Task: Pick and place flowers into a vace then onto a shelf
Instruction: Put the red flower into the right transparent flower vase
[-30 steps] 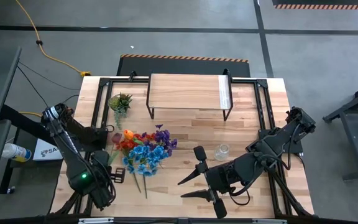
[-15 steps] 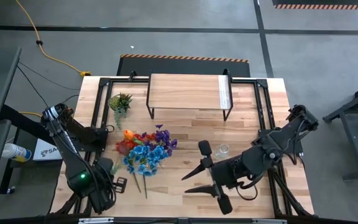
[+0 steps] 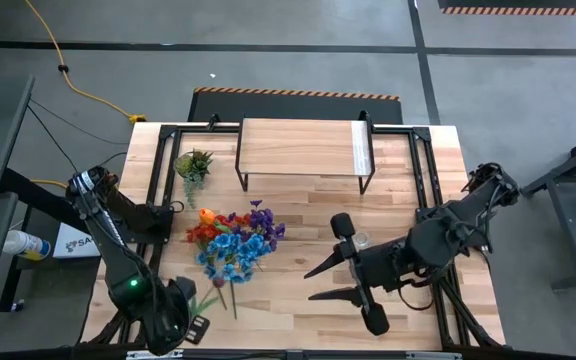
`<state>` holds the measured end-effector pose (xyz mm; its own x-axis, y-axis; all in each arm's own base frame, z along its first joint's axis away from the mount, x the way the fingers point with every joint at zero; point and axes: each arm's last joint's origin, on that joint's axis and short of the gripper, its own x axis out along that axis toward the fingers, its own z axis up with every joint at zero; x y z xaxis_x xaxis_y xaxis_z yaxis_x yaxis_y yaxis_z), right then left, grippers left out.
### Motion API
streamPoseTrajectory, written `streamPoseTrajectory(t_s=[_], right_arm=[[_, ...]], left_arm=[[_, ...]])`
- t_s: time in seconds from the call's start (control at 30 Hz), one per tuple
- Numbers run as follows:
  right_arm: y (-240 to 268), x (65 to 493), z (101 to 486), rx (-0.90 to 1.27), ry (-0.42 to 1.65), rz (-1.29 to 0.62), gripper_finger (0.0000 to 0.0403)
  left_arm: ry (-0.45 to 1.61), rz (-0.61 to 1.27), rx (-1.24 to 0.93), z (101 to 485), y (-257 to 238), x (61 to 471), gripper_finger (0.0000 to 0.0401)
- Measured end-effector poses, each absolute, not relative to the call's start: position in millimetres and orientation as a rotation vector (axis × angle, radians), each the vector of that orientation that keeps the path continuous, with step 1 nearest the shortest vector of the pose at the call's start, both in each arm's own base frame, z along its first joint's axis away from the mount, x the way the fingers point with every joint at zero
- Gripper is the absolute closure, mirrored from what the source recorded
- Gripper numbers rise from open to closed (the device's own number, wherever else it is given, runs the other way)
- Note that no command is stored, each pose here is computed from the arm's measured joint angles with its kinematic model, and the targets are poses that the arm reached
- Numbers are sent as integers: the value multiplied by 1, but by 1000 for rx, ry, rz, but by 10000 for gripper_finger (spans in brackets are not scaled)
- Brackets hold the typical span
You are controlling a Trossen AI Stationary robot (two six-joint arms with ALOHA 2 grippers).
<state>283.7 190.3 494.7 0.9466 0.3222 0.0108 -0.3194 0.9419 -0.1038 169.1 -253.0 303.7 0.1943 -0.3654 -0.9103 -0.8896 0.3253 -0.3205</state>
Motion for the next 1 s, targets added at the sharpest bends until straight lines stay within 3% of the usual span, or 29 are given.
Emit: streamPoseTrajectory(t_s=[0.43, 1.0], right_arm=[[183, 279, 501, -121, -46, 210, 263], [177, 279, 501, -119, -30, -8, 263]], left_arm=[[1337, 196, -1292, 317, -270, 182, 379], [916, -191, -1287, 345, -285, 201, 379]])
